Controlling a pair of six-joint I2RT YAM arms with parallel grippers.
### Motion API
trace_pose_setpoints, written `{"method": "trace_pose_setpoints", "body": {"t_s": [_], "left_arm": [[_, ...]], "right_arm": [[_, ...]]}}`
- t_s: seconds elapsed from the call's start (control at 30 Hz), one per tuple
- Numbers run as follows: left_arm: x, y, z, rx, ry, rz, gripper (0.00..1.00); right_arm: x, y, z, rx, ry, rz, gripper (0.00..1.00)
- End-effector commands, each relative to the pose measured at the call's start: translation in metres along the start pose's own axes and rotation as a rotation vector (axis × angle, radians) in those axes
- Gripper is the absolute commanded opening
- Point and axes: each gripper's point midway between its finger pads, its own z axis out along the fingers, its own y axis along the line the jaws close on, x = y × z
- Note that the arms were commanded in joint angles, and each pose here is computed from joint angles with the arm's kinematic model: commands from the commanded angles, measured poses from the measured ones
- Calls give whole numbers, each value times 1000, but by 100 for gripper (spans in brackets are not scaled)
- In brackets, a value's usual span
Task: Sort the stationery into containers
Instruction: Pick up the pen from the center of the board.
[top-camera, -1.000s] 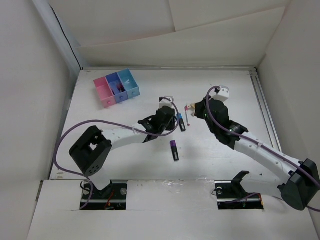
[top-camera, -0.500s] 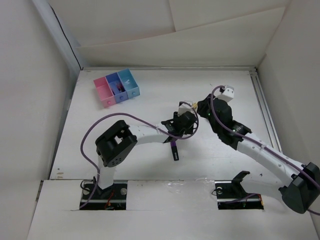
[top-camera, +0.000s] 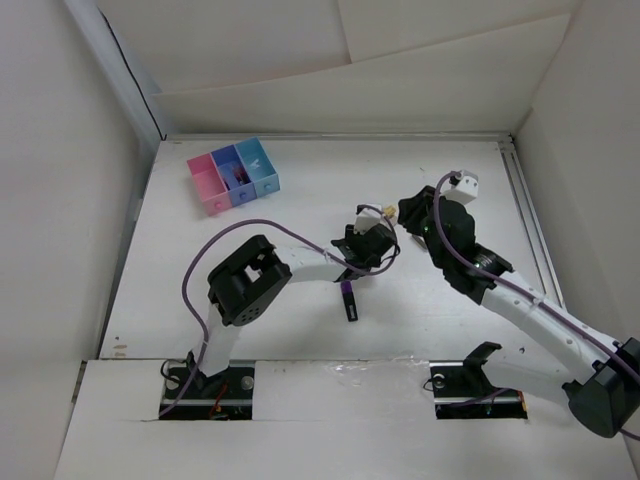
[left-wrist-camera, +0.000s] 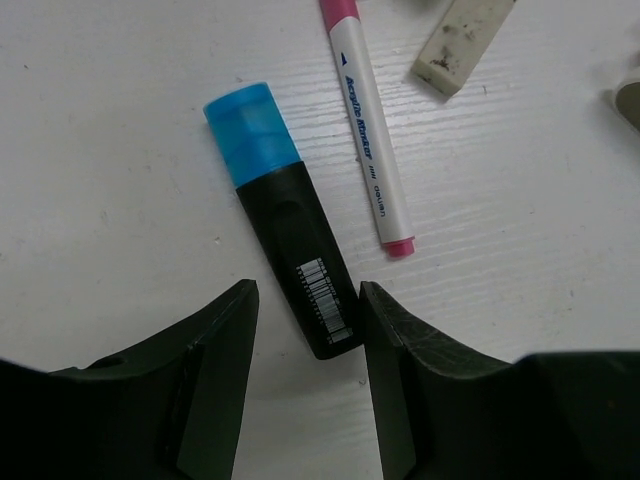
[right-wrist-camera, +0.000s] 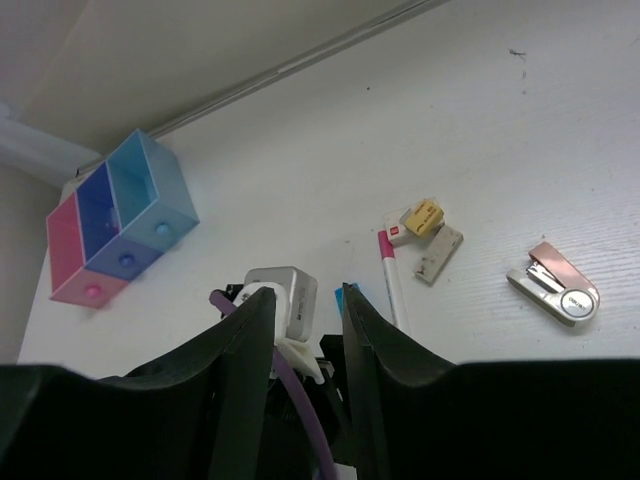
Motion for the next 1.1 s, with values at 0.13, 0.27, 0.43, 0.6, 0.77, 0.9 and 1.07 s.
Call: {"method": "trace_pose_setpoints", "body": {"t_s": [0.13, 0.27, 0.43, 0.6, 0.77, 0.9, 1.07], "left_arm": [[-6, -4, 8, -25, -17, -8, 41], [3, 5, 13, -64, -4, 14, 33], [8, 15, 14, -104, -5, 30, 14], [3, 28, 2, -113, -20, 7, 2], [-9, 42, -10, -105, -54, -31, 0], [-19, 47, -18, -101, -71, -51, 0], [-37, 48, -34, -81, -119, -95, 0]], "right_arm": [[-3, 5, -2, -32, 3, 21, 39], [-3, 5, -2, -32, 3, 21, 39], [-2, 6, -2, -39, 9, 21, 39], [-1, 7, -2, -46, 14, 21, 39], [-4, 8, -4, -51, 8, 25, 39], [-3, 10, -4, -59, 13, 25, 39], [-3, 10, -4, -59, 13, 25, 39]]}}
